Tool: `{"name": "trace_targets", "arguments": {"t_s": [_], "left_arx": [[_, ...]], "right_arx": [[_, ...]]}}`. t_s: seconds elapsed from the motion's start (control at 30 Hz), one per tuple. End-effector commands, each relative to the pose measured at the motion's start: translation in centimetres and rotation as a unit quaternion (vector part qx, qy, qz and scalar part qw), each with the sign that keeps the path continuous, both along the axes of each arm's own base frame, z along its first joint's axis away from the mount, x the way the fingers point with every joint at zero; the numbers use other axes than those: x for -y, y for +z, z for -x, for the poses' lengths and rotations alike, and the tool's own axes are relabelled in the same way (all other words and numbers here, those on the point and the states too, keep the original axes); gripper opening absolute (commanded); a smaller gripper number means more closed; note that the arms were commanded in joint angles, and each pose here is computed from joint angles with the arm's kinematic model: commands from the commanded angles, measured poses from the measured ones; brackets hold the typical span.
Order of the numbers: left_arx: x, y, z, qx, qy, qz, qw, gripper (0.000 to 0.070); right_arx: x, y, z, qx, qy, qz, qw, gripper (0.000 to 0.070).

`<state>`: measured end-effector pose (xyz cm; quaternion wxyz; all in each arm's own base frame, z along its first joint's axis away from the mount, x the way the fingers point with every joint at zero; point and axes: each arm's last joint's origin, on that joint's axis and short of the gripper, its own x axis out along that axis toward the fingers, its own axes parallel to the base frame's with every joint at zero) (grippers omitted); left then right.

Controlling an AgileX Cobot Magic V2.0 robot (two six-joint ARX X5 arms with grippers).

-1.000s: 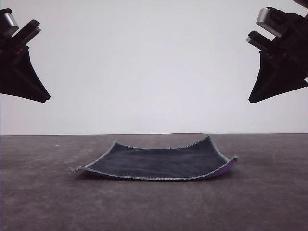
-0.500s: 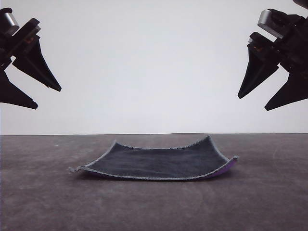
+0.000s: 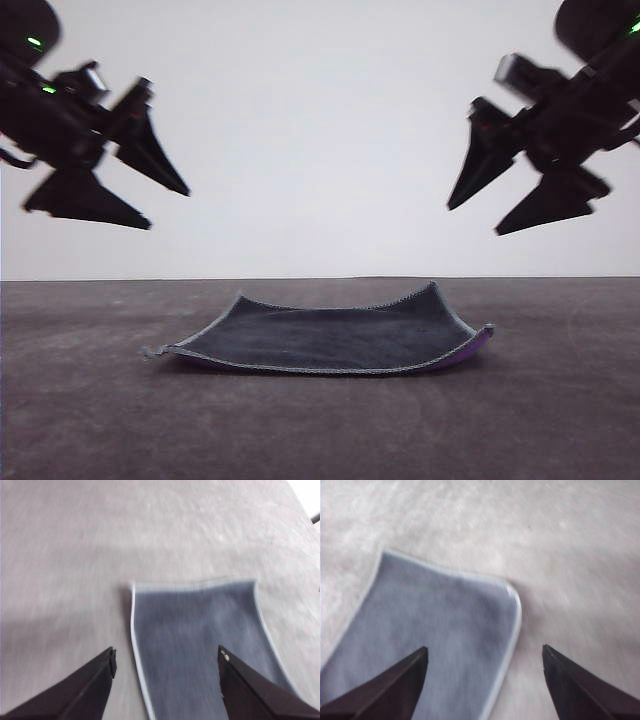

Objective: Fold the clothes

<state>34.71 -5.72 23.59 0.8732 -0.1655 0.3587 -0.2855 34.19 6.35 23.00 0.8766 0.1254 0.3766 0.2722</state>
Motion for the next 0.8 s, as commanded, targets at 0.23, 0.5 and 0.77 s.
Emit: {"name": "trace_targets", "arguments": {"t_s": [0.23,0.5,0.77], "left_arx": [[2.2,-2.1,-6.6,-0.023,-0.038,-0.022,0.999,0.039],[3.6,-5.7,-9.2,-0.053,-0.051,-0.026,0.997,0.039],[4.9,-7.3,-9.3,-0.064,-0.067,-0.033,0.995,0.039]], "right_arx": [[-1.0,-2.7,-5.5,-0.03,0.006,-0.006,1.0,0.046],[-1.4,-5.7,-7.4,-0.064,0.011,-0.01,0.998,0.046],[-2.5,-7.0,-7.4,-0.081,0.03,-0.017,0.996,0.046]]}}
